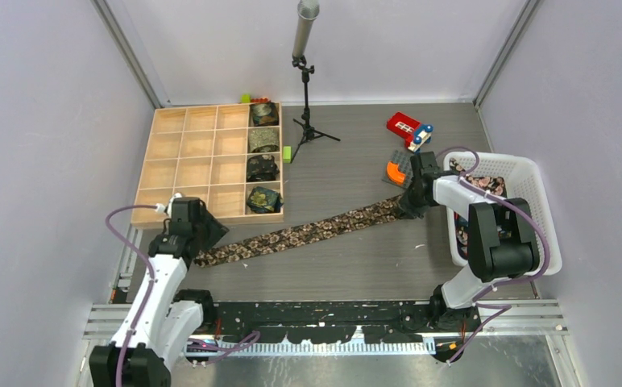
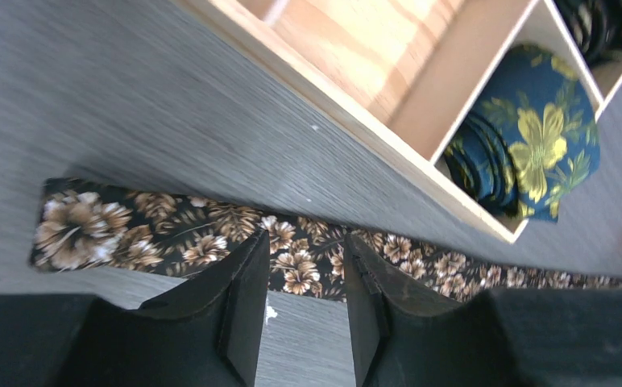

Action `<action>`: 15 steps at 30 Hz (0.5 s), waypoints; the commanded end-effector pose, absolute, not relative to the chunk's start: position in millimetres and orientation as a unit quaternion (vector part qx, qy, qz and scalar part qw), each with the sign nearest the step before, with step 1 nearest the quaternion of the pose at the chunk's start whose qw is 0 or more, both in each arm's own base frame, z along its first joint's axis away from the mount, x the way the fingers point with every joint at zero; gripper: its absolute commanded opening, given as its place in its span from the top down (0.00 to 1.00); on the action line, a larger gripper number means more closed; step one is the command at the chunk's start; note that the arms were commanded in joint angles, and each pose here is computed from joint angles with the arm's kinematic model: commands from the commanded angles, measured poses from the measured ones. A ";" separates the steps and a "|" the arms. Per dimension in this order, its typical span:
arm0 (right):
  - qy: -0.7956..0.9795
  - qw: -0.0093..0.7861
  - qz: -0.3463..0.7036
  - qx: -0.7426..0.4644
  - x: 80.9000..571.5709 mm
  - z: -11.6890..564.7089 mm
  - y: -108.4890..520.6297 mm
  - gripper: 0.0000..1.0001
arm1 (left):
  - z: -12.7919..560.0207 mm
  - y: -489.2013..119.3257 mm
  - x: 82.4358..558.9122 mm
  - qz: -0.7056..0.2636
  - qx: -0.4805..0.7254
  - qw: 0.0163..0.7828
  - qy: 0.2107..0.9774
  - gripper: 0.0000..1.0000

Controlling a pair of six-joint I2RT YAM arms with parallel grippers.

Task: Roll the ties
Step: Flatten out the tie at the center of the board.

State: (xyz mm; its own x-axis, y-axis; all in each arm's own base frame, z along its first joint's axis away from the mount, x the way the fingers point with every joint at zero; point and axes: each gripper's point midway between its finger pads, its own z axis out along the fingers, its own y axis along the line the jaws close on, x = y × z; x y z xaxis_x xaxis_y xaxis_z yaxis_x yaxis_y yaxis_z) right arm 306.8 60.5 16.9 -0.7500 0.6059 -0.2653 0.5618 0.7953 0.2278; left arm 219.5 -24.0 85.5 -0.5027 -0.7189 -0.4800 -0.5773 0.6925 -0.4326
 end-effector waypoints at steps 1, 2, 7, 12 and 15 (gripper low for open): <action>0.922 0.167 -0.015 0.349 288.0 17.0 15.7 0.81 | 85.7 -62.9 235.8 -0.187 -0.298 0.315 0.881 0.60; 0.921 0.168 -0.022 0.352 286.3 17.8 11.6 0.81 | 82.5 -67.9 236.6 -0.193 -0.290 0.311 0.884 0.60; 0.911 0.175 -0.049 0.370 278.9 21.2 -4.7 0.81 | 71.3 -95.7 235.2 -0.211 -0.250 0.284 0.901 0.61; 0.901 0.184 -0.068 0.387 274.1 24.9 -15.1 0.81 | 58.2 -111.6 229.6 -0.205 -0.222 0.269 0.915 0.61; 0.901 0.182 -0.067 0.387 275.0 24.4 -14.6 0.81 | 45.2 -105.8 225.1 -0.181 -0.223 0.258 0.922 0.61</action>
State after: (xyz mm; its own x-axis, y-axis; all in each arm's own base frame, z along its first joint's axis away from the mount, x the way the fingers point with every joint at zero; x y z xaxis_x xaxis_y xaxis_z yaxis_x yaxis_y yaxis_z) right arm 275.2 37.4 16.2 -0.7698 0.5807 -0.2651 0.5701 0.8122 0.1237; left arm 221.9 -106.9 53.9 -0.7687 -0.5197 -0.3729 -0.3283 0.8209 -0.4673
